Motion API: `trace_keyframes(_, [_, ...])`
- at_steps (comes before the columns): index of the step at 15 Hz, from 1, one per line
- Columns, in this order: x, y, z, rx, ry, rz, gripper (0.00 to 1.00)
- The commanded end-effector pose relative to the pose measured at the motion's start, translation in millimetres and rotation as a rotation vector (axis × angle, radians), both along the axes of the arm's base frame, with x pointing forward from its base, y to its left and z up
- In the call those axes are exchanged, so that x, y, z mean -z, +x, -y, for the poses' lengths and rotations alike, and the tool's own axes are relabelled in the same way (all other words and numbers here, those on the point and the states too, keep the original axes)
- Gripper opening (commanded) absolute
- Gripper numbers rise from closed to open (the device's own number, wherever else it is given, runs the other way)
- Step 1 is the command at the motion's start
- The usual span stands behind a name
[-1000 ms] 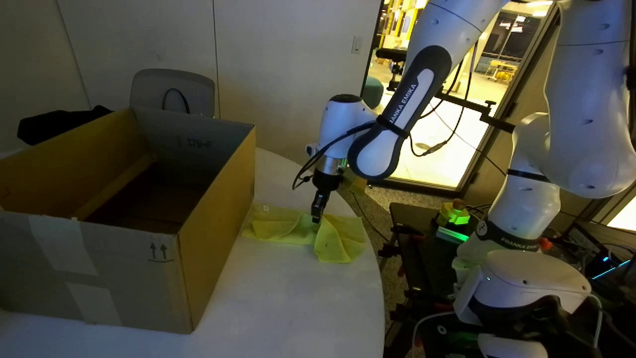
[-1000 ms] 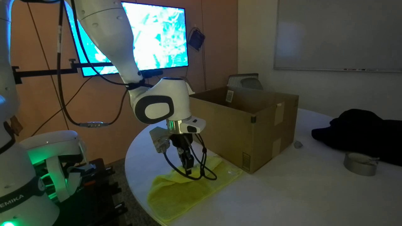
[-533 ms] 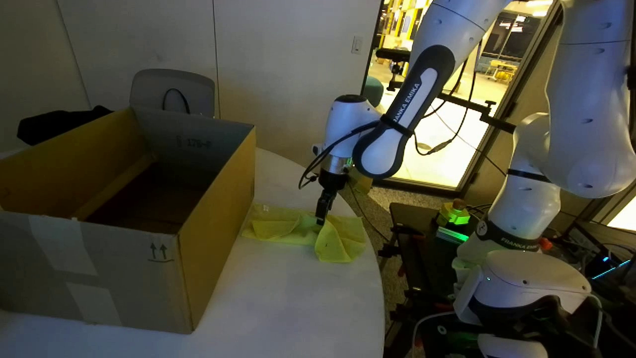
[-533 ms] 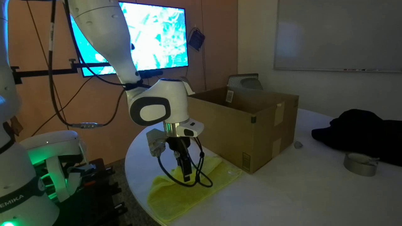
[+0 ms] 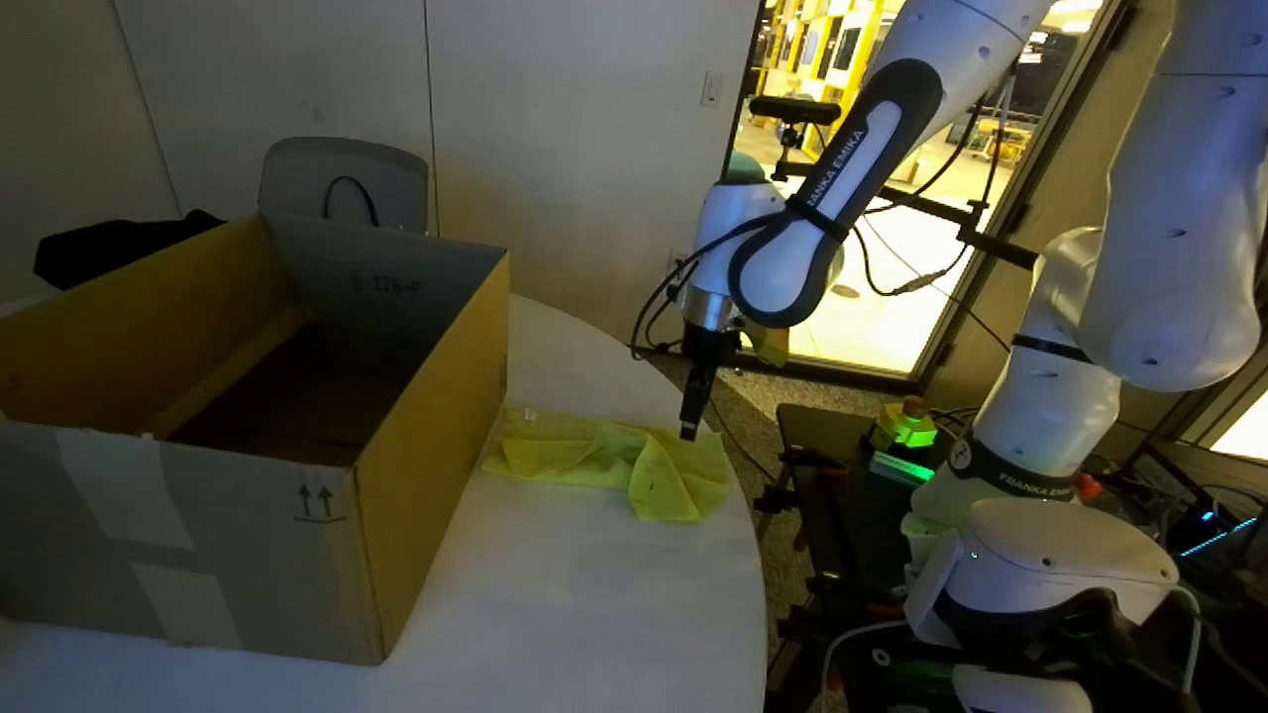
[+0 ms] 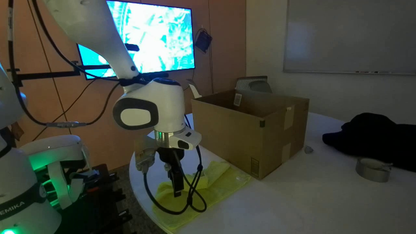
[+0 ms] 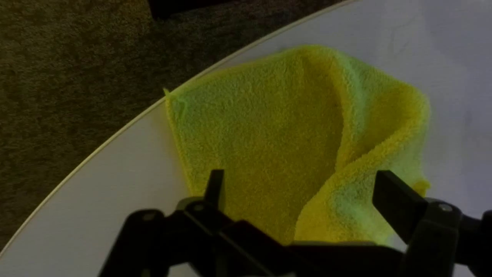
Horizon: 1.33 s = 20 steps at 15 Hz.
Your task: Pick up the marker from the table and wrap it on the cloth, then pick up the cloth and put it in the box
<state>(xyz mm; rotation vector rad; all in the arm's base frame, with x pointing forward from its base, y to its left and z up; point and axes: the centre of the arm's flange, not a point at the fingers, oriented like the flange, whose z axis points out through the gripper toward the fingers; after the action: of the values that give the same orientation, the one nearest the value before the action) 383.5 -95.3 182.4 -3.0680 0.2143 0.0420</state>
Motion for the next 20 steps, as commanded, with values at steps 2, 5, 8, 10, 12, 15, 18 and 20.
trace_keyframes(2, [0, -28, 0, -0.151, 0.057, -0.024, 1.00])
trace_keyframes(5, [18, -31, -2, -0.271, 0.048, -0.038, 1.00])
trace_keyframes(8, [34, -33, -5, -0.338, 0.042, -0.046, 1.00])
trace_keyframes(10, [42, -36, -8, -0.367, 0.023, -0.057, 1.00])
trace_keyframes(12, [52, -37, -13, -0.396, 0.000, -0.063, 1.00])
trace_keyframes(15, [66, -37, -19, -0.406, -0.042, -0.071, 1.00])
trace_keyframes(18, [79, -35, -24, -0.381, -0.076, -0.070, 1.00])
trace_keyframes(20, [85, -34, -25, -0.358, -0.093, -0.073, 1.00])
